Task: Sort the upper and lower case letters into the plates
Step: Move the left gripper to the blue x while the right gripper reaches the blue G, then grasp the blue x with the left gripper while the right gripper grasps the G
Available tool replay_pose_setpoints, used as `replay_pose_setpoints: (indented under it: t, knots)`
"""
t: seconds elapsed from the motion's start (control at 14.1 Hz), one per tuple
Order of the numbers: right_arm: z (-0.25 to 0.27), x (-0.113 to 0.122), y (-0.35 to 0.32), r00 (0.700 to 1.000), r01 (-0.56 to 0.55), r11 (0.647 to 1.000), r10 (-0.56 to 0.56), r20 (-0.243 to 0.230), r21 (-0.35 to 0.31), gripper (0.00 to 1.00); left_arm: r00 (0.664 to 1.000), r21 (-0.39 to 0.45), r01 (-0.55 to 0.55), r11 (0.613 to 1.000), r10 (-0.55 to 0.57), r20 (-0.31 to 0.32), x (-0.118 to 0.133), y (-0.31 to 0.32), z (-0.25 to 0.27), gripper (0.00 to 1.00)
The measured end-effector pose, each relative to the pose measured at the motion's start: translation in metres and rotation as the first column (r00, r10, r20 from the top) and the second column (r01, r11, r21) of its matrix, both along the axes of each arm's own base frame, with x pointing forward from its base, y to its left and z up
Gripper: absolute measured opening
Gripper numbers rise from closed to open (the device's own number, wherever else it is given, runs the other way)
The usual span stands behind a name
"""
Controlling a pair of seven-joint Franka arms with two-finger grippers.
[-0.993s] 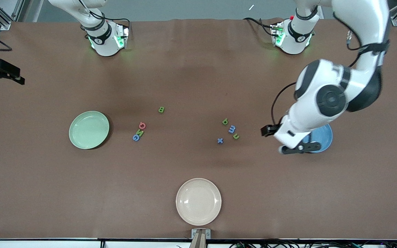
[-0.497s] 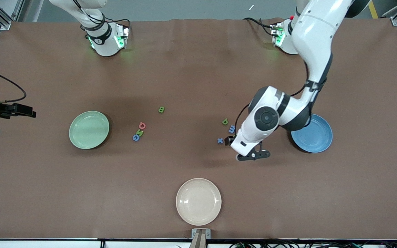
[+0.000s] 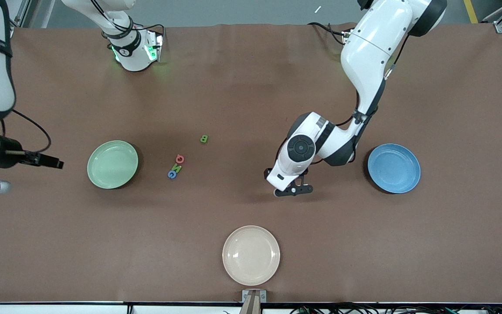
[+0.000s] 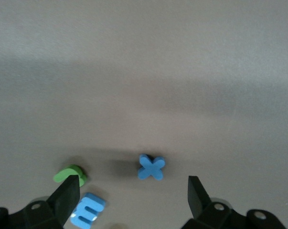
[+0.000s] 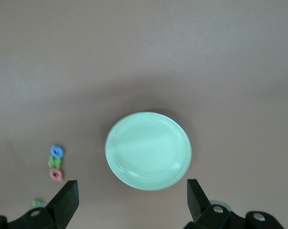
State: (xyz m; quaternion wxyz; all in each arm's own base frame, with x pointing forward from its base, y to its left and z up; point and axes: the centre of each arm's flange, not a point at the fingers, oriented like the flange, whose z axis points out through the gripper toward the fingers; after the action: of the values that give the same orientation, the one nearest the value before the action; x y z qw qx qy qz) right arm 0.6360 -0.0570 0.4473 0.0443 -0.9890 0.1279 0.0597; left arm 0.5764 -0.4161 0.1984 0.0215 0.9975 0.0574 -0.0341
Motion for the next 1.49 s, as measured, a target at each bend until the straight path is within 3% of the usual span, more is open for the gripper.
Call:
replay_pose_setpoints:
  t: [0.21,0.35,0.43,0.57,1.13,1.35,1.49]
  knots:
    - [-0.040,0.015,0.058,0.987,0.159,0.987,-0.159,-0.022,-0.025,1.00,1.000,-0.005,0.003,1.000,-0.003,0.012,-0.001,-0.003,-0.011,0.94]
    - [-0.062,0.018,0.104,0.974,0.222,0.974,-0.224,-0.029,-0.046,1.00,1.000,-0.003,0.002,1.000,-0.002,0.012,0.000,-0.002,-0.014,0.83]
    - [-0.070,0.018,0.123,0.973,0.227,0.973,-0.228,-0.027,-0.052,1.00,1.000,-0.002,0.001,1.000,-0.001,0.011,0.000,-0.002,-0.015,0.82]
    - [-0.084,0.016,0.148,0.969,0.245,0.968,-0.246,-0.012,-0.056,1.00,1.000,-0.002,0.001,1.000,-0.001,0.011,0.000,-0.002,-0.015,0.71]
    - [-0.155,-0.011,0.168,0.964,0.268,0.962,-0.266,0.026,-0.062,1.00,1.000,0.002,0.007,1.000,-0.007,0.003,-0.003,-0.004,-0.023,0.63]
    - [-0.178,-0.022,0.183,0.956,0.287,0.958,-0.285,0.068,-0.024,1.00,1.000,0.003,0.009,1.000,-0.009,0.001,-0.005,-0.006,-0.024,0.62]
    - [-0.200,-0.033,0.195,0.957,0.286,0.958,-0.285,0.062,-0.018,1.00,1.000,0.003,0.010,1.000,-0.010,0.001,-0.005,-0.006,-0.025,0.60]
